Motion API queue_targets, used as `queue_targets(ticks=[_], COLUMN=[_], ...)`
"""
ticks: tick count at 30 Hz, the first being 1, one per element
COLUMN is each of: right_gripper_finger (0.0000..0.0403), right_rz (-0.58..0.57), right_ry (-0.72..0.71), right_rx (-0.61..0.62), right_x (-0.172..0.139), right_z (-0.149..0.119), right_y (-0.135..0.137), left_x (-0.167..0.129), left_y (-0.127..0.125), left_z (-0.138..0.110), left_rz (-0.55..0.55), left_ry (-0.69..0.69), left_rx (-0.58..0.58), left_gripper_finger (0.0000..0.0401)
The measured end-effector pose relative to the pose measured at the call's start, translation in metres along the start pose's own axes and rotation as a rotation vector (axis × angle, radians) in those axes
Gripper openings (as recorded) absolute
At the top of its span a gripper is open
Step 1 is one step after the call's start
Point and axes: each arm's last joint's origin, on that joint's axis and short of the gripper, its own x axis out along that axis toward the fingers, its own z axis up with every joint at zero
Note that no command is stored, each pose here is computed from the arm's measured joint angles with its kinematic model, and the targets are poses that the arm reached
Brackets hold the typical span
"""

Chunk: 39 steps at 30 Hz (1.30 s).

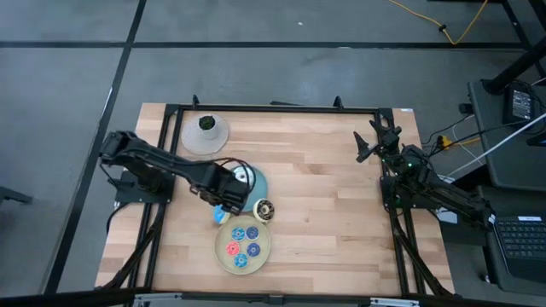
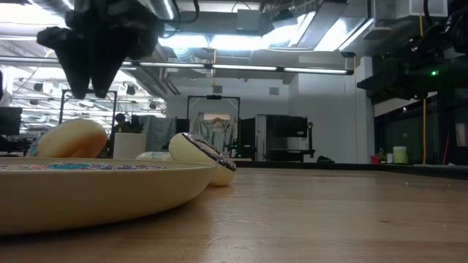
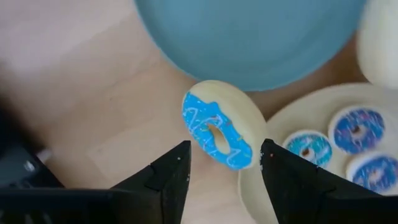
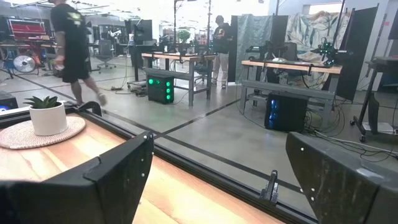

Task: Pick & Place donuts
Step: Put the big light blue donut on the blue plate

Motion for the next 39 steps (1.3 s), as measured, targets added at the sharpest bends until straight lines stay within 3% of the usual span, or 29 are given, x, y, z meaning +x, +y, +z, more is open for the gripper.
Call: queue_targets(ticks=[8,14,39], right_gripper_finger=[0.0365,0.0365,0.0365], right_rz=[0.000,0.000,0.000], right_ry=[0.000,0.000,0.000], right_rx=[0.000,0.000,0.000], right_x=[0.000,0.000,0.000], right_z=[0.000,0.000,0.000], right_y=[0.000,0.000,0.000], left_x=[0.020,0.030,0.049], left_y=[-0.013,-0.026,-0.029], left_z=[-0.007,-0.009,-0.009], left_rz=[0.039,-0.012,0.068], left_ry=[0.014,0.011,0.007], left_rx=[-0.150,-0.158,-0.164], left_gripper_finger=[0.0174,0.0168,0.0110])
